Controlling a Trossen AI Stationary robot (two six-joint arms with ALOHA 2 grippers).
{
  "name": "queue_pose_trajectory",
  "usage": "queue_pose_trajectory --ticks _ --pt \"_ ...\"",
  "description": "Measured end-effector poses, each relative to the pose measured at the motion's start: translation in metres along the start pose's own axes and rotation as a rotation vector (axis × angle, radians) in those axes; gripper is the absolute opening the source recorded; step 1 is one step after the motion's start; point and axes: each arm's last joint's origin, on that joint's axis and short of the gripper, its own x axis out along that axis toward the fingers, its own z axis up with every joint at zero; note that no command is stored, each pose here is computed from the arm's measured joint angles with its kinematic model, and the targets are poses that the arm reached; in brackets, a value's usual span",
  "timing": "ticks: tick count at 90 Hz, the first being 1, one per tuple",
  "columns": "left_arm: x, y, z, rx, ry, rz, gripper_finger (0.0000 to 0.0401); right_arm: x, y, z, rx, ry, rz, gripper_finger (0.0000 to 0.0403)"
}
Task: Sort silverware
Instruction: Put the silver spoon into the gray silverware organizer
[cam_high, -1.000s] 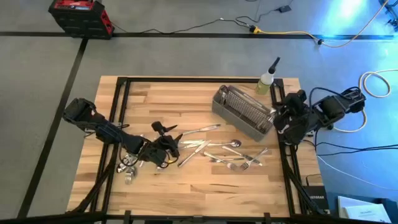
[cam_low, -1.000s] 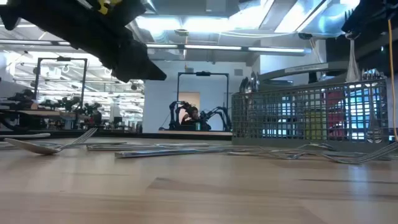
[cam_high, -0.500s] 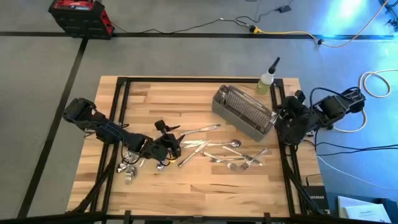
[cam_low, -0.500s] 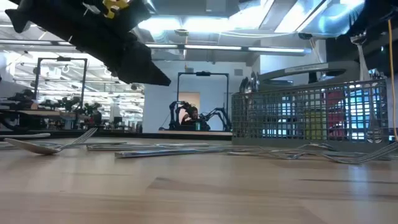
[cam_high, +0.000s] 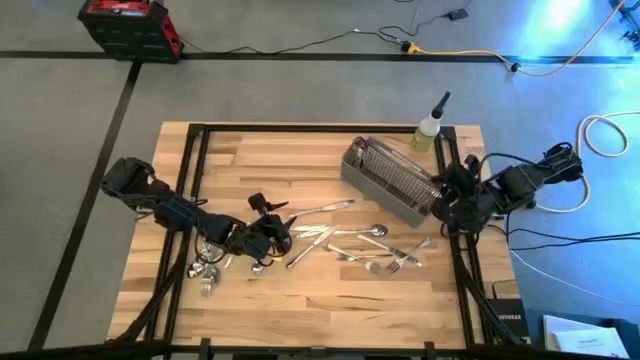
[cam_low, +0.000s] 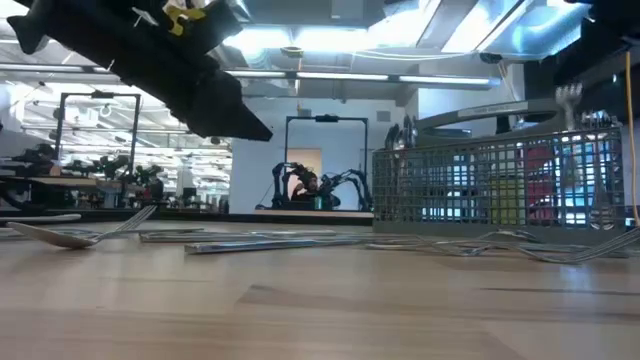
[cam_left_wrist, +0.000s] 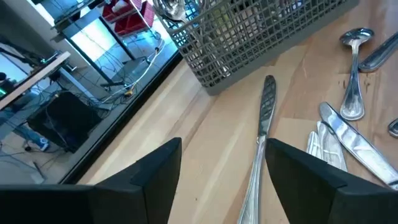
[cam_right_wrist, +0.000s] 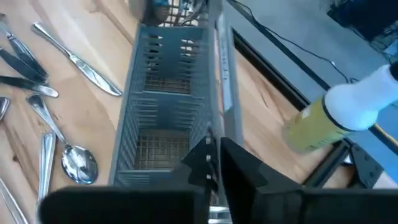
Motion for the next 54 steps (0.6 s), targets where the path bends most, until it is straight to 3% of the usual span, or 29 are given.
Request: queue_pose_trajectory --ticks 35,54 --pt "0.000 0.000 -0.001 0.005 0.005 -0.003 0.0217 0.001 0.001 0.002 -0.019 -0.032 -0.065 0.0239" --pt "-0.017 -0.009 0.003 0.019 -0.054 -0.010 0.0217 -0.008 0.002 0.017 -0.051 -0.133 -0.087 0.0279"
